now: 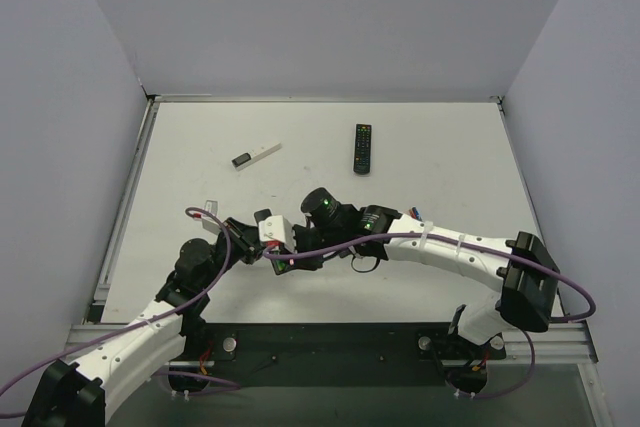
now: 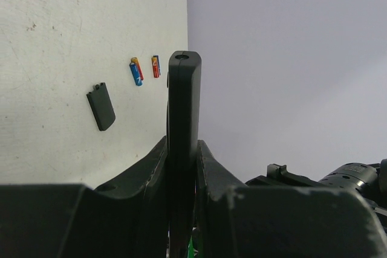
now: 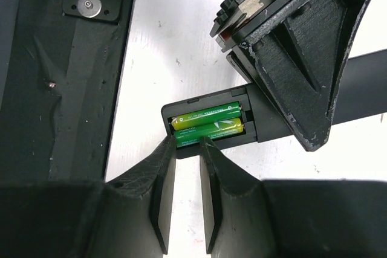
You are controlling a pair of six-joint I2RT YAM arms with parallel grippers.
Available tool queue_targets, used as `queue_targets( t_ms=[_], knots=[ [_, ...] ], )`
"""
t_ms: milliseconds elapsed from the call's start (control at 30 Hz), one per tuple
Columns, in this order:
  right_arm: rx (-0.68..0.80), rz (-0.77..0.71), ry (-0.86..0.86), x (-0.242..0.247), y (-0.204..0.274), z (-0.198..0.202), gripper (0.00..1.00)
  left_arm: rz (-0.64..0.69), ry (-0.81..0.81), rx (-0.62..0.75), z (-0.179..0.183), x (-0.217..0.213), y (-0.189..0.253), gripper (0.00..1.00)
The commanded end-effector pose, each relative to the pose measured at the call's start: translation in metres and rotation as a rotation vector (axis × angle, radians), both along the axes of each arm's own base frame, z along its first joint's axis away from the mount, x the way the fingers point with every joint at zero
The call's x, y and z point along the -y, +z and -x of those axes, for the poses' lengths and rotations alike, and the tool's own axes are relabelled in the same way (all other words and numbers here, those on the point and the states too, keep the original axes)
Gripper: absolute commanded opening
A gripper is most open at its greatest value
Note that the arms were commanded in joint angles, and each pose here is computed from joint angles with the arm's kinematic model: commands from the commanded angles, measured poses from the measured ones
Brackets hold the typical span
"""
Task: Load the batteries into the remote control
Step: Load the battery into the remote control.
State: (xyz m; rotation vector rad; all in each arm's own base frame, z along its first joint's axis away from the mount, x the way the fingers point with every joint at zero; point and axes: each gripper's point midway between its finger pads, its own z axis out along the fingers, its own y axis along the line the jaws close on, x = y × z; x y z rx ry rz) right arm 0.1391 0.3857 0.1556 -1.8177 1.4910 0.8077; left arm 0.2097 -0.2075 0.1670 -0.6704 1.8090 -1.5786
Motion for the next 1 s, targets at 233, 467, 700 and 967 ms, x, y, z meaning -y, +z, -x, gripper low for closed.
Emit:
queue_targets(
  t_ms=[233, 467, 700, 967],
  knots=[
    [0.057, 0.002, -0.204, -0.022, -0.003, -0.039, 0.03, 0.209, -0.116, 0.252, 0.022, 0.011, 0.102, 0.0],
    [0.006, 0.082, -0.354, -0.015, -0.009, -0.049, 0.0, 0.166, -0.116, 0.307, 0.022, 0.012, 0.104, 0.0],
    [-0.036, 0.028, -0.46, -0.005, 0.019, -0.047, 0.0, 0.023, -0.052, 0.328, 0.012, 0.006, 0.081, 0.0],
    [-0.162, -0.047, -0.851, 0.059, 0.043, -0.079, 0.37, -0.162, 0.084, 0.332, -0.006, -0.015, 0.034, 0.0]
  ],
)
